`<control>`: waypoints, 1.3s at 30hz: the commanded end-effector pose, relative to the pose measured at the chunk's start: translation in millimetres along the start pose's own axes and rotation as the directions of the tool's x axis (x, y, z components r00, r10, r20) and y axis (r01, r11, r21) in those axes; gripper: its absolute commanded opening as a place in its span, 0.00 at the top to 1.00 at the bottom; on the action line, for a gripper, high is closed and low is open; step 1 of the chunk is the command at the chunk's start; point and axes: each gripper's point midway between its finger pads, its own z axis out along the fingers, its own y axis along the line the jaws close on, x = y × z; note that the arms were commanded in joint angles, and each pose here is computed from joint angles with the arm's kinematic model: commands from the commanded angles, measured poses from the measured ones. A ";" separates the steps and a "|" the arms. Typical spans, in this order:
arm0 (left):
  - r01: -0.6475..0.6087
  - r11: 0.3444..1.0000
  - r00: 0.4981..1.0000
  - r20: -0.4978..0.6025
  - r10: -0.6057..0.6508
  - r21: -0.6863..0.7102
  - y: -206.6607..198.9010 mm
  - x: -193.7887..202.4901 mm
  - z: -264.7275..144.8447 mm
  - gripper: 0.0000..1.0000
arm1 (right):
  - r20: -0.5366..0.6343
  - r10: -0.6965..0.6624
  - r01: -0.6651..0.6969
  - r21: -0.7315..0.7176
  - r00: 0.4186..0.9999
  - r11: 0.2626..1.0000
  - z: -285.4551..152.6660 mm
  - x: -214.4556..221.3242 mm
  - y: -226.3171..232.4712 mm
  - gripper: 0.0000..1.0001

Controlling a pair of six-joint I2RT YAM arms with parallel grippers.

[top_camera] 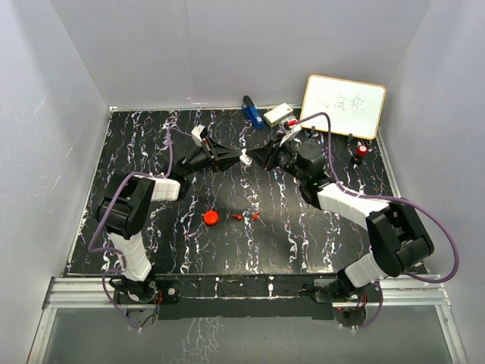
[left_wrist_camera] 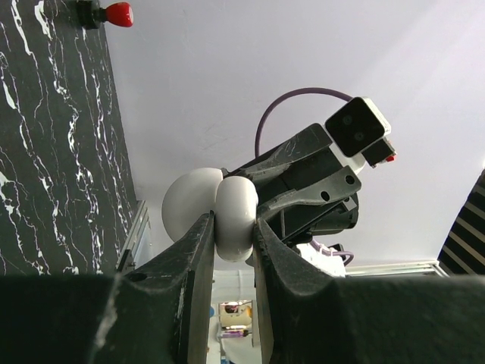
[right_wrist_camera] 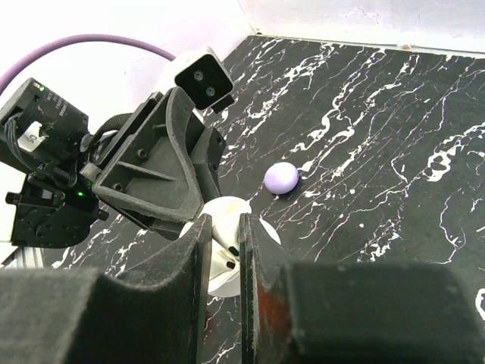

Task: Insert the wireless bluetooth earbuds into the charging case
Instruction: Place the earbud in the charging case.

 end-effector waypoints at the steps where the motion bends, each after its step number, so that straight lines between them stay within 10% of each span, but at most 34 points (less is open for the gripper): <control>1: -0.092 0.993 0.995 -0.020 0.094 0.072 -38.3 7.8 1.9 1.00 | 0.035 -0.041 0.041 -0.003 0.999 0.999 2.7 -10.5 2.4 1.00; 10: -0.097 0.993 0.995 -0.020 0.099 0.071 -39.7 6.5 3.5 1.00 | 0.014 -0.056 0.055 0.005 0.998 0.998 4.6 -7.6 1.3 0.98; 23: -0.079 0.996 0.997 -0.017 0.080 0.051 -26.8 5.9 2.4 1.00 | 0.074 -0.079 0.078 0.016 0.994 0.997 3.4 -29.8 6.6 0.44; 33: -0.012 1.000 0.998 0.066 0.012 0.010 -9.0 -11.8 6.5 1.00 | 0.091 -0.207 0.189 0.178 0.974 0.966 -34.8 -49.3 -4.3 0.32; 36: 0.017 1.000 0.993 0.117 -0.018 0.009 -7.0 -22.2 8.1 1.00 | 0.077 -0.244 0.222 0.227 0.967 0.948 -53.6 -41.0 -10.6 0.03; 39: 0.045 0.999 0.985 0.163 -0.048 0.020 -7.8 -32.8 10.7 1.00 | 0.097 -0.319 0.288 0.247 0.943 0.925 -72.2 -33.3 -13.9 0.02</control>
